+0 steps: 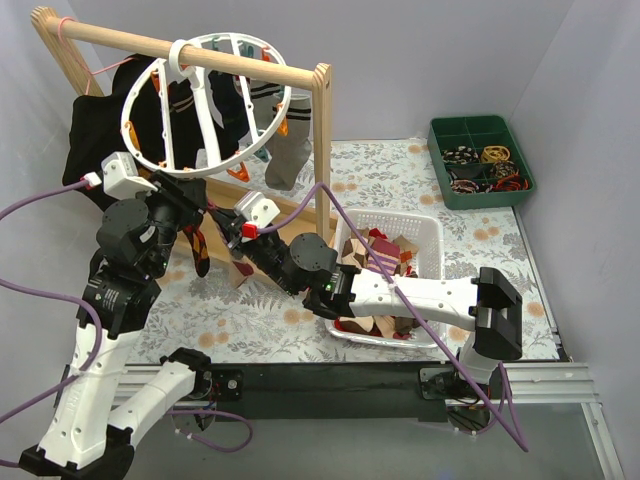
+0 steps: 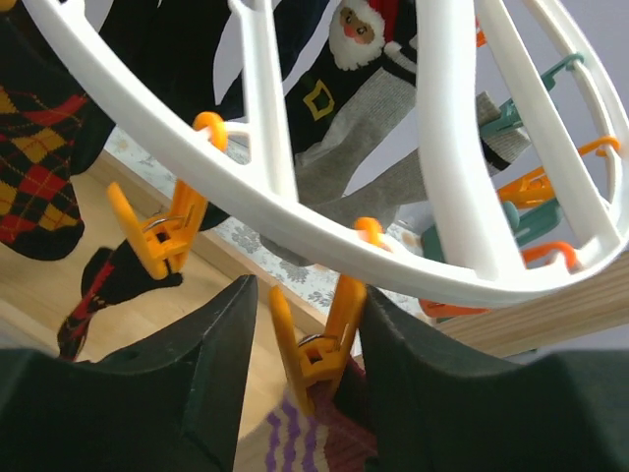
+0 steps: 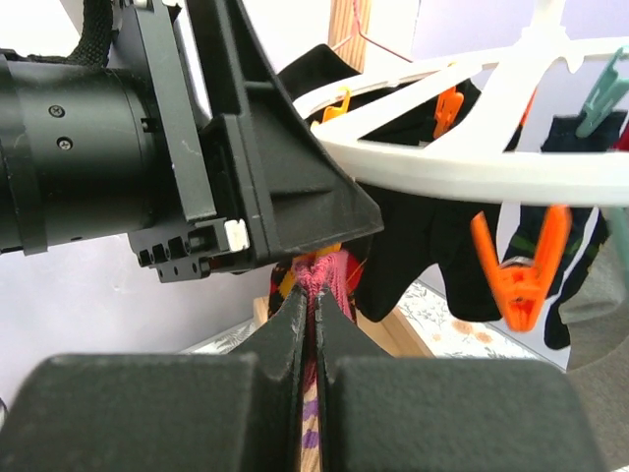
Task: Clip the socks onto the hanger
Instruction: Clamp the sock onto the hanger, then open the clamp at the hanger.
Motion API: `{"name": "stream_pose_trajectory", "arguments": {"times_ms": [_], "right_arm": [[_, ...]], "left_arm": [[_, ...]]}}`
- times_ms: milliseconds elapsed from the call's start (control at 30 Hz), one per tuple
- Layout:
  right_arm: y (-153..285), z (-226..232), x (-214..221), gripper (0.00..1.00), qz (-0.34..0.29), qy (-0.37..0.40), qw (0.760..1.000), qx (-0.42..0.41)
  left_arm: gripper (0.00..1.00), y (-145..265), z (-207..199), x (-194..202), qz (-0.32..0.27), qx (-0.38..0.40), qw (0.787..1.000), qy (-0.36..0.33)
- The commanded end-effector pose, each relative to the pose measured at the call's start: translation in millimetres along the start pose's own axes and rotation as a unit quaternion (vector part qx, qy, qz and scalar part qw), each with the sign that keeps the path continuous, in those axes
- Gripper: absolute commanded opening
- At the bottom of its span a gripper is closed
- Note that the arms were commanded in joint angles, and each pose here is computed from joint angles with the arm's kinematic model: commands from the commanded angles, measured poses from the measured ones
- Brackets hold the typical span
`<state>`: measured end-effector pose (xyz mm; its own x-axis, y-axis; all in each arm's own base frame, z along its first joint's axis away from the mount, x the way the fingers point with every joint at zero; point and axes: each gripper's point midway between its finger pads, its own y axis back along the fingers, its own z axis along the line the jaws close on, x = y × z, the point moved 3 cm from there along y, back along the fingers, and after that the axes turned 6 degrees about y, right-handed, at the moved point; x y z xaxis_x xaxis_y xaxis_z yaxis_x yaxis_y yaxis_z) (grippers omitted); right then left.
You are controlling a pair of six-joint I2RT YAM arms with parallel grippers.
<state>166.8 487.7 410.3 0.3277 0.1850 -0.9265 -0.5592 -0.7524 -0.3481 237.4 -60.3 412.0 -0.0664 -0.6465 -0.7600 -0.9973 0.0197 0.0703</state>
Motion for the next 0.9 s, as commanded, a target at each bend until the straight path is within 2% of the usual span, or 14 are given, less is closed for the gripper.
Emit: {"name": "stream_pose_trajectory", "arguments": {"times_ms": [0, 33, 67, 200, 367, 467, 600, 633, 667, 733, 867], "right_arm": [[-3, -4, -35, 0.01, -0.053, -0.032, 0.998, 0.009], [-3, -4, -35, 0.01, -0.054, -0.032, 0.998, 0.008], [-3, -4, -36, 0.01, -0.055, -0.032, 0.998, 0.006], [-1, -4, -41, 0.19, -0.06, -0.035, 0.998, 0.001], [13, -11, -47, 0.43, -0.06, -0.036, 0.998, -0.001], [30, -19, -43, 0.53, -0.048, -0.031, 0.998, -0.002], [54, -30, -32, 0.64, -0.013, -0.016, 1.0, -0.001], [62, -32, -18, 0.69, 0.008, -0.009, 1.0, 0.002], [70, -38, -21, 0.71, 0.011, -0.009, 1.0, 0.006], [86, -42, 3, 0.75, 0.055, 0.003, 0.998, 0.014], [118, -55, 23, 0.78, 0.103, -0.001, 0.994, 0.026]], "left_arm": [[0.5, 8, 5, 1, 0.004, -0.007, 1.0, -0.002], [0.59, 9, 5, 0, 0.004, -0.008, 1.0, -0.003], [0.62, 11, 5, -2, 0.002, -0.008, 1.0, -0.002], [0.74, 17, 3, -10, -0.002, -0.011, 1.0, -0.003], [0.76, 33, -1, -26, -0.013, -0.011, 1.0, -0.006], [0.76, 43, -4, -32, -0.009, -0.008, 1.0, -0.009], [0.76, 54, -7, -28, 0.019, 0.006, 1.0, -0.019], [0.76, 57, -9, -23, 0.039, 0.019, 0.999, -0.024], [0.76, 58, -11, -19, 0.049, 0.027, 0.998, -0.027], [0.76, 62, -17, -12, 0.071, 0.055, 0.995, -0.037], [0.76, 77, -40, 6, 0.134, 0.15, 0.979, -0.037]]}}
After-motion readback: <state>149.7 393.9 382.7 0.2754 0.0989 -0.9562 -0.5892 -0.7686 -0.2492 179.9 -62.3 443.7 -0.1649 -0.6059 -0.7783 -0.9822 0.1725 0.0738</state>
